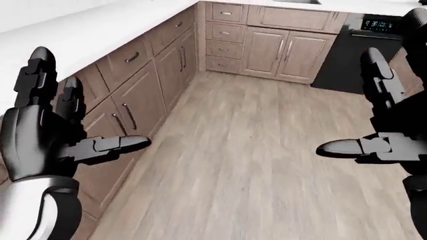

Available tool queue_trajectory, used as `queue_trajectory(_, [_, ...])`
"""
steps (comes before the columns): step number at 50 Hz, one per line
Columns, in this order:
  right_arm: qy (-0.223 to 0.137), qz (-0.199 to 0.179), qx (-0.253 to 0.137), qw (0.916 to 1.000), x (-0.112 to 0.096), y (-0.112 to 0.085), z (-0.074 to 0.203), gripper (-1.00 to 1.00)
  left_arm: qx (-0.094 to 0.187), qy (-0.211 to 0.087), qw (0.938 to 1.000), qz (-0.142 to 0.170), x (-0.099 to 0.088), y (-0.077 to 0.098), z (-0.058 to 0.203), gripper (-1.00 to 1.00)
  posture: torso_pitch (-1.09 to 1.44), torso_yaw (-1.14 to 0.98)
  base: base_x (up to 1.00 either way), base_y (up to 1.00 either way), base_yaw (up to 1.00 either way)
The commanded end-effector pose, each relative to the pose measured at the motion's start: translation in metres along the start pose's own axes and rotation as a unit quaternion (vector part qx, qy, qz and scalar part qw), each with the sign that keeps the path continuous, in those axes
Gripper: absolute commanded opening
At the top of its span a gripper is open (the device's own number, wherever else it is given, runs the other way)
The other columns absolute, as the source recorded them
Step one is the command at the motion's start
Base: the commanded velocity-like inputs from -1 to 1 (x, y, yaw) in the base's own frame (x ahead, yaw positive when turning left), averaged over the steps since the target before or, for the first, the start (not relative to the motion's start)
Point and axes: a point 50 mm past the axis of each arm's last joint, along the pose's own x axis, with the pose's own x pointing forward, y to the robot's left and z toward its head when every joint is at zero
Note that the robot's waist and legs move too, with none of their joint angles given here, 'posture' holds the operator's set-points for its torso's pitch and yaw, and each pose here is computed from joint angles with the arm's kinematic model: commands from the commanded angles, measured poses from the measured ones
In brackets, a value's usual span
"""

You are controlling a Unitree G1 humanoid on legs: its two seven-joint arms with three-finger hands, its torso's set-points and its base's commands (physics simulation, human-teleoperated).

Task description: Navigate to the stove.

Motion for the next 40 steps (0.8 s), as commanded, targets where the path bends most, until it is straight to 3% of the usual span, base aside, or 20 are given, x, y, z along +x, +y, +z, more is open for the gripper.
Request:
queue_trajectory(1, [-0.024,-0.011,-0.001,0.9997,0.0005,-0.0032,0.0074,1.0,-0.001,-0.032,0.9994,-0.01,-0.0014,-0.0027,0.0095,1.0,0.0,0.0,0.0,0.0,-0.97])
queue_trajectory(40, [-0.02,-0.017,0.0,0.9997,0.0009,-0.0029,0.0047,1.0,0.002,-0.029,0.9995,-0.01,-0.0014,-0.0036,0.0076,1.0,0.0,0.0,0.0,0.0,-0.97])
